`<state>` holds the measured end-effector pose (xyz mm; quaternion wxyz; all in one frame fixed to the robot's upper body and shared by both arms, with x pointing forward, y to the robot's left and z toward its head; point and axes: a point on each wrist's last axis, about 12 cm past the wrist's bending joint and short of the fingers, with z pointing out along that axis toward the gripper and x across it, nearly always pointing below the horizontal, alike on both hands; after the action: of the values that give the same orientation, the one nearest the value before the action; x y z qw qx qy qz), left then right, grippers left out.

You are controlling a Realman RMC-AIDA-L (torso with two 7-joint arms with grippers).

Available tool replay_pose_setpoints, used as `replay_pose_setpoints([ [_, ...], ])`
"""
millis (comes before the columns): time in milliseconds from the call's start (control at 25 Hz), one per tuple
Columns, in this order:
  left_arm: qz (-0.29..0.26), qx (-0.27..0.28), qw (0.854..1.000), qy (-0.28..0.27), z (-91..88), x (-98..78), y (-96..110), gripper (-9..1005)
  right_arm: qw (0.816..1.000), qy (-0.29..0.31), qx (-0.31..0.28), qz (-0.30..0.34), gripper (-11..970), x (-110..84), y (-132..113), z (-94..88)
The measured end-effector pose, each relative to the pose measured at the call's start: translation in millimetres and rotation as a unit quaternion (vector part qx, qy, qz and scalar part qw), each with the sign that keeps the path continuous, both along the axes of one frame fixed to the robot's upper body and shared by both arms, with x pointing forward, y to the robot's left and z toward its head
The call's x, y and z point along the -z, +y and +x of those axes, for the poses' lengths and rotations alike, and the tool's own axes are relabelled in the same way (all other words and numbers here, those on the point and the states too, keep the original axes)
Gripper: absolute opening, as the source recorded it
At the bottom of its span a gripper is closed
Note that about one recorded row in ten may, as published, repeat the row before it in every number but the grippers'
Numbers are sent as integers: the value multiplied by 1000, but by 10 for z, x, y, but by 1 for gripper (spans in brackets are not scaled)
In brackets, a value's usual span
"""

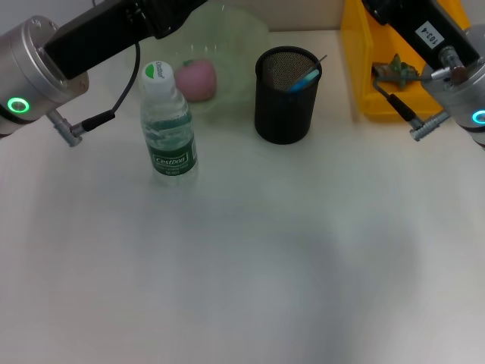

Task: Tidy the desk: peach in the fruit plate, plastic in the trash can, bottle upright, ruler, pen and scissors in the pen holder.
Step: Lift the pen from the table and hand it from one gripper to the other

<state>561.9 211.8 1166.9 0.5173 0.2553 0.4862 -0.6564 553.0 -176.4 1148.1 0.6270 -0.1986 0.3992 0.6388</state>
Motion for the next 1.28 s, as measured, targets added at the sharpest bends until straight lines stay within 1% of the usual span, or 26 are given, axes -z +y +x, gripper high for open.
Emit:
replay_pose_setpoints([
  [320, 1, -3, 1000, -5, 0, 2, 5, 169, 1000, 5, 3, -4, 137, 11, 3, 13],
  [960, -1, -6, 1000, -4, -6, 7, 17, 153, 1000, 12, -2, -21, 191, 28, 44, 34],
  [1160, -4, -9, 1000, -3, -9, 10, 25, 152, 1000, 13, 0, -20, 320, 40, 32, 23],
  [1280, -5, -16, 1000, -1, -8, 18, 56, 151, 1000, 16, 3, -18, 320, 62, 5, 2],
])
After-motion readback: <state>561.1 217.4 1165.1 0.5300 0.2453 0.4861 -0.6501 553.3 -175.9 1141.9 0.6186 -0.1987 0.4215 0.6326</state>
